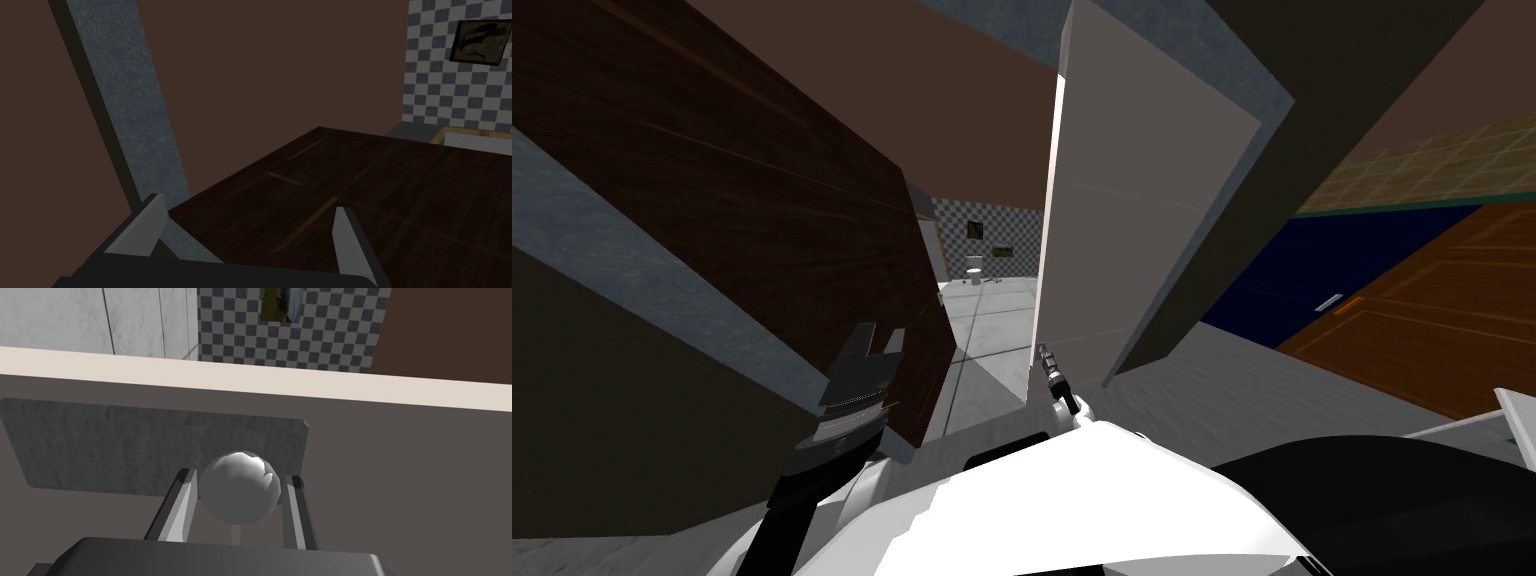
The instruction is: Push the door open
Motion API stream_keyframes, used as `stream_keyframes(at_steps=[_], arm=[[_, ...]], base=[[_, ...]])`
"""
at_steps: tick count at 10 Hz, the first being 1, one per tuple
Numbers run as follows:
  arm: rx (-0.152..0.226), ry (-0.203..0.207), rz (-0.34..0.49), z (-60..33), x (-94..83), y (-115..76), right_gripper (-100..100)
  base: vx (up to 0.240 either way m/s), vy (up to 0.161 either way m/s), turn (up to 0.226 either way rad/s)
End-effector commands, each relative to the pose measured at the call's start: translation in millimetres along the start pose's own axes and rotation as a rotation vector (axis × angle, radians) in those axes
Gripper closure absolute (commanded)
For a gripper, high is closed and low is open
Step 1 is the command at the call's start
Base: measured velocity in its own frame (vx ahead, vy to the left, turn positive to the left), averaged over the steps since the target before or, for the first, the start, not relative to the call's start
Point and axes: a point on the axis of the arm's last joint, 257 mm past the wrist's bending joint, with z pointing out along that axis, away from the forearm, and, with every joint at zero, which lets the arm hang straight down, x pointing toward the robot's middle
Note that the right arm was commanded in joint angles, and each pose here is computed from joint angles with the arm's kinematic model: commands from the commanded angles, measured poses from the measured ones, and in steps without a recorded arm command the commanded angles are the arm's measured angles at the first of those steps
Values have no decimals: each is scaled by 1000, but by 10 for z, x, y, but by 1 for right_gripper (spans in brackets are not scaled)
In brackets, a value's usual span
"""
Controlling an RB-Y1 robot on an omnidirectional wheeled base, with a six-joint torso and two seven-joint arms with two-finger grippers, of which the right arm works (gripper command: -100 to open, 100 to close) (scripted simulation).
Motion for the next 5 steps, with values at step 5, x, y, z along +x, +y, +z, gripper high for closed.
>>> stream_keyframes(at_steps=[5], arm=[[4,-30,-6,-16,-158,-12,100]], base=[[83,21,-15]])
